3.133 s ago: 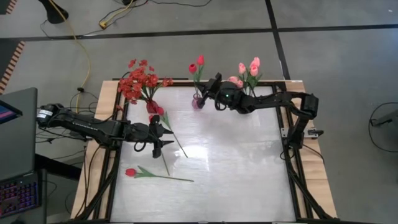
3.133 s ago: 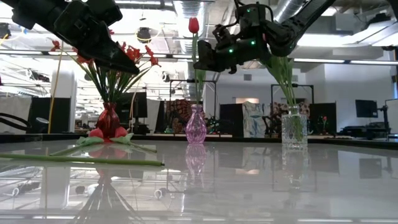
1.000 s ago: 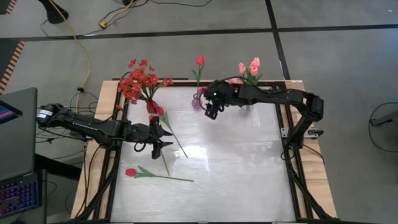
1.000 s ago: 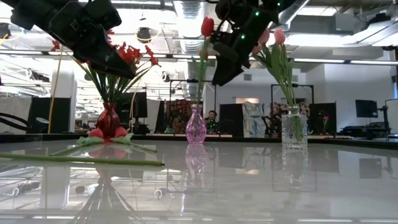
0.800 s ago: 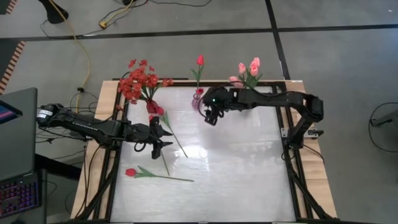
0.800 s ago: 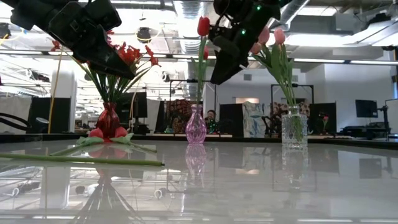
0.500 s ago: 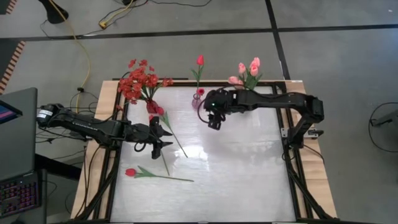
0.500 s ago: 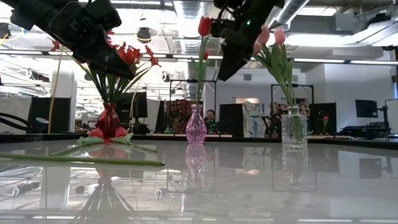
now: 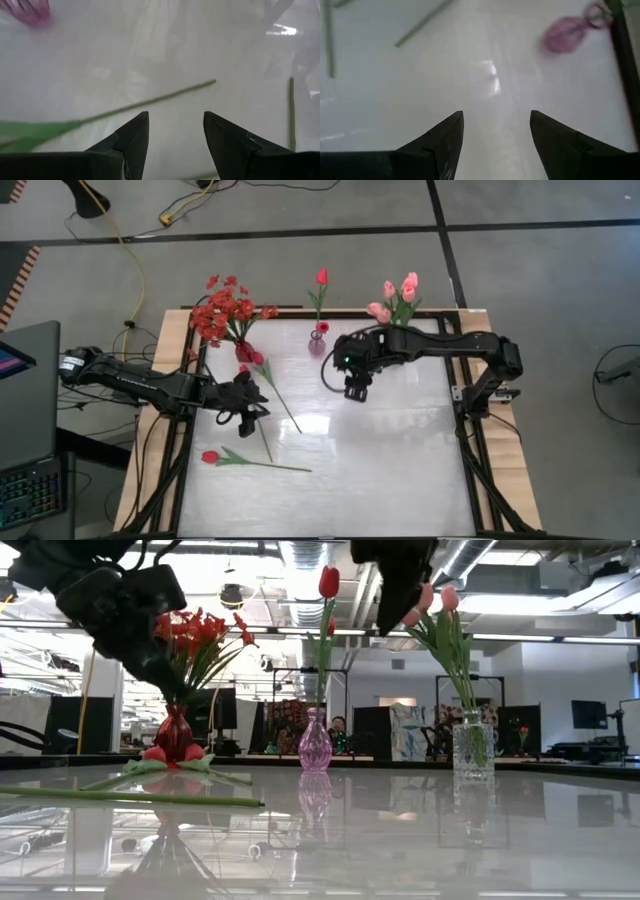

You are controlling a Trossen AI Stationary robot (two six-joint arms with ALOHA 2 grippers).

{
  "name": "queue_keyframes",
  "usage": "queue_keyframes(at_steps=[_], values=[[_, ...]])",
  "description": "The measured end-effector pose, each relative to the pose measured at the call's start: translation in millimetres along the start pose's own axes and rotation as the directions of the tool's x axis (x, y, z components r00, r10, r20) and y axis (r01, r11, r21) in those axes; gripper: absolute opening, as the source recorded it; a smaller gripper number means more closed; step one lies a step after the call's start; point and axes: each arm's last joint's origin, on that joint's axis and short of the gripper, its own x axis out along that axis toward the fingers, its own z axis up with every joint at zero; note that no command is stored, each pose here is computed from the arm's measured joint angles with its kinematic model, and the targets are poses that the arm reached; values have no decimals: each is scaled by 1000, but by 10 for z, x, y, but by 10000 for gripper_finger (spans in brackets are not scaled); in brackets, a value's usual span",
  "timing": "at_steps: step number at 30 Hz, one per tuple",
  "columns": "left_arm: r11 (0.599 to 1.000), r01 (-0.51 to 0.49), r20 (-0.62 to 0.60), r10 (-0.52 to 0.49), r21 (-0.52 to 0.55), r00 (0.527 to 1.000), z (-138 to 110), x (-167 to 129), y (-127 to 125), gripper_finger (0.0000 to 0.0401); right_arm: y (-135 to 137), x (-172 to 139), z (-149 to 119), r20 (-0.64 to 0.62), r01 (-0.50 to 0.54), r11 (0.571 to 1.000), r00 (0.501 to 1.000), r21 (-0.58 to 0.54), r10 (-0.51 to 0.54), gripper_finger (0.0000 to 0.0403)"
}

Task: Sort flowers into vase by color
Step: Put the top right red tulip into the purple vase

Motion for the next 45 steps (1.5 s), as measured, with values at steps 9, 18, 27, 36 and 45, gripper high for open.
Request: queue_keyframes(at_steps=[9, 18, 27, 36, 45], values=[[999, 43, -162, -45, -16, 986, -28, -78, -5, 176, 515, 403, 157, 160, -71, 995, 984, -75, 82, 255], [1000, 16, -259, -21, -21, 966, -11, -179, -14, 176, 947, 1081, 379, 318, -108, 988, 938, -107, 137, 255], [999, -33, -237, 33, 3, 971, -56, -209, -120, 176, 843, 1724, 539, 373, -97, 963, 928, 252, -4, 255], [995, -87, -171, 95, 51, 981, -104, -256, -261, 176, 774, 1878, 560, 370, -54, 888, 920, 456, -133, 255], [994, -82, -91, 88, 71, 992, -52, -254, -312, 176, 861, 1977, 527, 384, 13, 853, 890, 521, -248, 255]])
